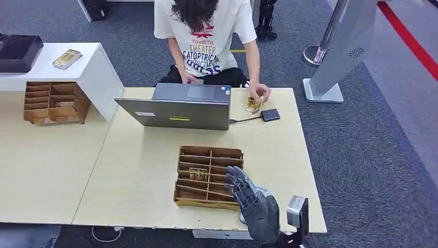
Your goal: Pass the card to the sensor for recognition and then transmit it.
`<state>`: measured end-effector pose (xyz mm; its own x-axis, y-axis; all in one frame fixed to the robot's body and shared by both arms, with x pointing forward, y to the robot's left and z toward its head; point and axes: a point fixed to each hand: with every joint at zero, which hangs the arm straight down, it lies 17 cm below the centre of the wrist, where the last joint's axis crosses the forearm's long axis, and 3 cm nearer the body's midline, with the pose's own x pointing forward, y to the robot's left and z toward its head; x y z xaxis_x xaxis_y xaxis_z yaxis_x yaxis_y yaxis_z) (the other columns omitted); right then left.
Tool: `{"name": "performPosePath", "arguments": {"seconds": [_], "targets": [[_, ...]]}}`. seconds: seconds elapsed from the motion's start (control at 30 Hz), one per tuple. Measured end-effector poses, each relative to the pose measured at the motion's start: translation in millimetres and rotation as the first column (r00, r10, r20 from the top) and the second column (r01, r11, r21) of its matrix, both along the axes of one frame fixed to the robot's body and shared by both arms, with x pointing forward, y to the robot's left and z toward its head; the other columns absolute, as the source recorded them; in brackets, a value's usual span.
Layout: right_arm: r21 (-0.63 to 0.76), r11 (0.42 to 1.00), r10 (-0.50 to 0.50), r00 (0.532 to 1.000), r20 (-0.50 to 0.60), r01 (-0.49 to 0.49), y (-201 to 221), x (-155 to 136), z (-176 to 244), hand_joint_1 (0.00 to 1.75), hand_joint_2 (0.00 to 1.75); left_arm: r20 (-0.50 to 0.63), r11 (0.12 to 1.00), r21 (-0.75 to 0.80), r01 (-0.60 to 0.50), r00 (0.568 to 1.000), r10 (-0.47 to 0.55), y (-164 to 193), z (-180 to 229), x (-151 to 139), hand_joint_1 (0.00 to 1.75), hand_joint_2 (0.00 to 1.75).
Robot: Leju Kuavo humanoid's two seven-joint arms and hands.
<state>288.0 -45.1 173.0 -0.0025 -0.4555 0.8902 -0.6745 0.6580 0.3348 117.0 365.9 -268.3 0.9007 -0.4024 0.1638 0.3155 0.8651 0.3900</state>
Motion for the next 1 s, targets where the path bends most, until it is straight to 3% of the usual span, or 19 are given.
{"name": "performPosePath", "arguments": {"seconds": [0.3, 0.73, 1.0], "targets": [[-0.222, 0.969, 0.101, 0.993, -0.055, -0.111, 1, -34, -76, 0.0, 0.0, 0.05, 1.0, -0.013, -0.026, 0.998, 0.026, 12, 0, -12, 0.0, 0.0], [-0.265, 0.955, 0.115, 0.989, -0.088, -0.135, -3, -41, -97, 0.0, 0.0, 0.043, 0.999, -0.007, -0.031, 0.999, 0.032, 17, 0, -19, 0.0, 0.0], [-0.409, 0.907, 0.071, 0.993, -0.092, -0.103, -12, -40, -126, 0.0, 0.0, 0.069, 0.999, -0.02, -0.041, 0.997, 0.043, 16, 0, -20, 0.0, 0.0]]}}
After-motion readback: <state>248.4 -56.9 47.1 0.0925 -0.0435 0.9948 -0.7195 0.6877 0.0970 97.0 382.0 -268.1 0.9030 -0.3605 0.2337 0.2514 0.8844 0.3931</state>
